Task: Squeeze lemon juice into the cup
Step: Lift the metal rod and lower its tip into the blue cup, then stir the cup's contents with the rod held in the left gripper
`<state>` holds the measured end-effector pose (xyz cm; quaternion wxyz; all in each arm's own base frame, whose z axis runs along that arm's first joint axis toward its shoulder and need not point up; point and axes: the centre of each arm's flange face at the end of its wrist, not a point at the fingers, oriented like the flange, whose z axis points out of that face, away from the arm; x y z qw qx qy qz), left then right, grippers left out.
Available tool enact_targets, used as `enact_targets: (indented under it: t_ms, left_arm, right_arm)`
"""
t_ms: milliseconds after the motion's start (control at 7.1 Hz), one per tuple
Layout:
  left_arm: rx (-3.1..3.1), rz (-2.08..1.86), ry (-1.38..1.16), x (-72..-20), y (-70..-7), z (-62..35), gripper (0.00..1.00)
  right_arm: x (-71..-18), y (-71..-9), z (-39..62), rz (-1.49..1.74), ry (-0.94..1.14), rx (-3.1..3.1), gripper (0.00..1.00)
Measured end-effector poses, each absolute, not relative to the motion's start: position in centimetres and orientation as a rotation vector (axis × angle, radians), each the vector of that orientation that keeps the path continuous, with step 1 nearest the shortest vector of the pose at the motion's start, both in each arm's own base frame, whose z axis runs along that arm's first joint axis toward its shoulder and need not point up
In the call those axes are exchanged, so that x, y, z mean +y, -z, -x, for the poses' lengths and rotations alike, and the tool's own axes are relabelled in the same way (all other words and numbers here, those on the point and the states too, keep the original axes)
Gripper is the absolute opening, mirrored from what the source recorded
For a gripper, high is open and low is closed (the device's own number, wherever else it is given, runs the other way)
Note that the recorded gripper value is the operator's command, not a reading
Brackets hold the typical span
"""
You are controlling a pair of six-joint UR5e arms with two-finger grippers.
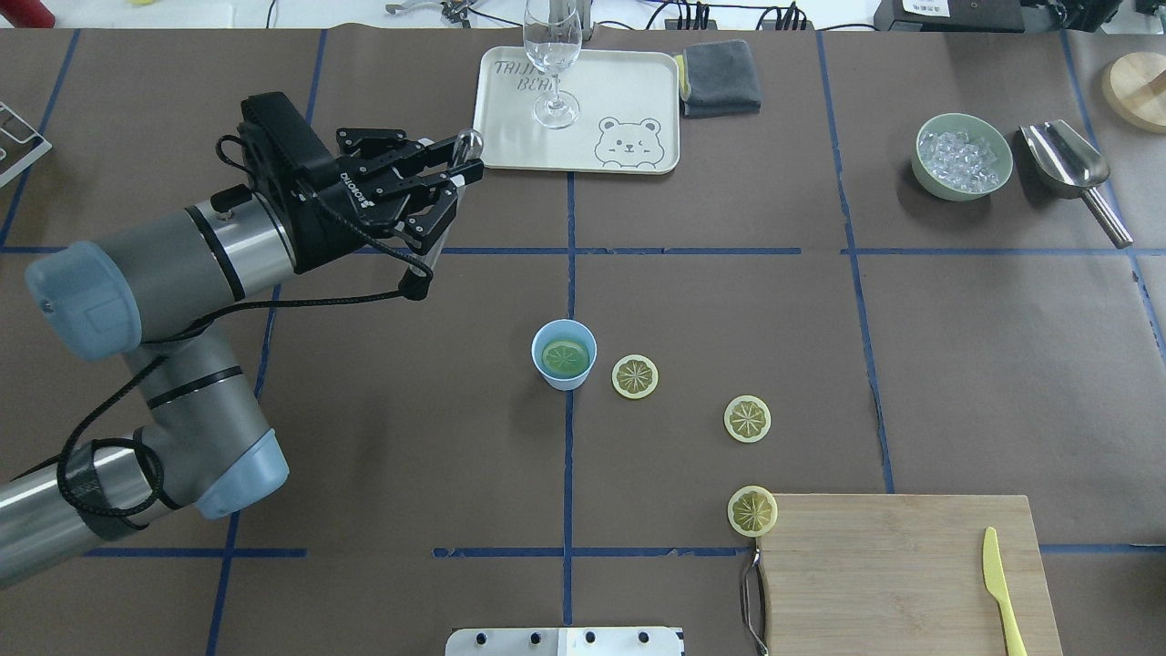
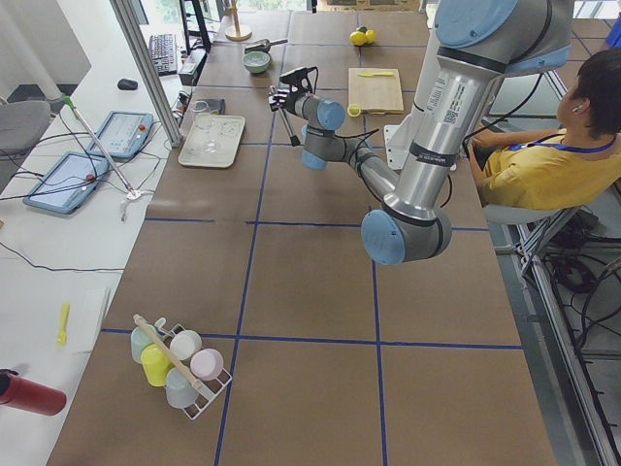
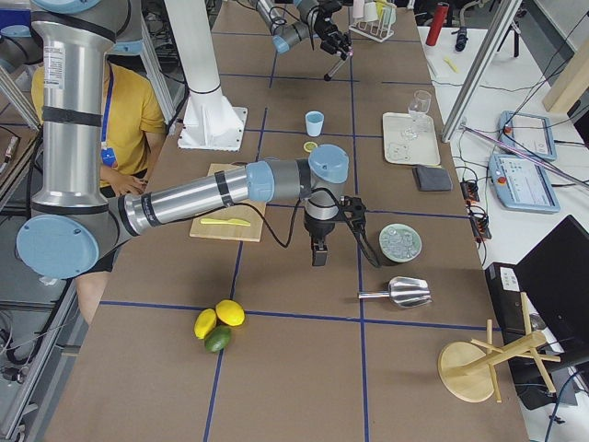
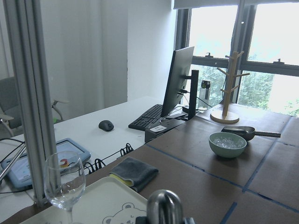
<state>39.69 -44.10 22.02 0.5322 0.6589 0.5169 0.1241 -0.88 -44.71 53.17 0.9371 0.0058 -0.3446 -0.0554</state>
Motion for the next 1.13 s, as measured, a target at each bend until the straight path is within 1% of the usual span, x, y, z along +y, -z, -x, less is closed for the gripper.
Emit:
enact_targets:
  t_ms: [282, 563, 845, 1127]
  left_arm:
    - [1.350, -1.720, -0.290, -42.0, -22.7, -44.7, 0.00]
    - [1.405, -1.743, -0.180, -39.4, -22.5, -48.5, 0.00]
    - [1.430, -1.760, -0.134, -39.2, -19.9, -50.3, 0.00]
    - [1.406, -1.749, -0.127, -39.8, -20.1, -51.7, 0.00]
  right_arm:
    - [-44.7, -53.2, 0.9, -0.011, 0.113, -0.702, 1.00]
    - [-44.6, -53.4, 0.8, -0.008, 0.110, -0.701, 1.00]
    - [-44.4, -53.6, 0.5, -0.005, 0.104, -0.701, 1.00]
    - [-44.4, -53.7, 0.4, -0.005, 0.100, -0.699, 1.00]
